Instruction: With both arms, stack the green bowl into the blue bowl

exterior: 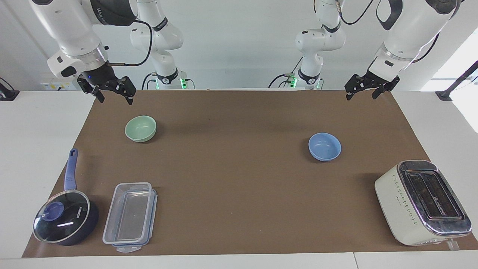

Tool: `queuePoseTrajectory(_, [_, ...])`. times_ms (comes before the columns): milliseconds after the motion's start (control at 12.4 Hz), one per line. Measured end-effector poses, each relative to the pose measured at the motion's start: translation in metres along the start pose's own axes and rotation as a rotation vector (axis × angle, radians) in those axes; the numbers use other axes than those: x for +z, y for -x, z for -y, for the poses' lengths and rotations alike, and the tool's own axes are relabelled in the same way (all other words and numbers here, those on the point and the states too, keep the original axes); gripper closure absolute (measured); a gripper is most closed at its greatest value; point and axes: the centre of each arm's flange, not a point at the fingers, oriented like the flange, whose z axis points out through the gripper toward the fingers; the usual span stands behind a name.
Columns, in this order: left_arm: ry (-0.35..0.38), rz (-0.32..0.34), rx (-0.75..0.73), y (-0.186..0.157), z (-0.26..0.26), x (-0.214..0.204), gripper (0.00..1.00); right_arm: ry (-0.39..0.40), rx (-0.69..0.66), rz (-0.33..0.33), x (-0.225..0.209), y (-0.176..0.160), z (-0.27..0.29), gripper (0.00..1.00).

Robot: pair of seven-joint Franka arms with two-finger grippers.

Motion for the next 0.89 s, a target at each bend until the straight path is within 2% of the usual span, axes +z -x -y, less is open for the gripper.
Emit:
queuePoseTrajectory(242, [0.002, -0.004, 0.010, -0.008, 0.005, 0.027, 0.00, -0.001, 0.013, 0.003, 0.001, -0.001, -0.006, 0.00])
queuePoseTrajectory(403, [0.004, -0.020, 0.031, -0.018, 0.015, 0.081, 0.00, -0.001, 0.014, 0.007, 0.003, -0.001, -0.007, 0.00])
queuePoseTrajectory(726, [0.008, -0.040, 0.079, -0.024, 0.030, 0.224, 0.00, 0.001, 0.009, 0.017, 0.007, 0.000, -0.005, 0.00])
queuePoseTrajectory(887, [0.013, -0.034, 0.085, -0.029, 0.028, 0.261, 0.04, 0.002, 0.006, 0.035, 0.016, 0.002, -0.003, 0.00])
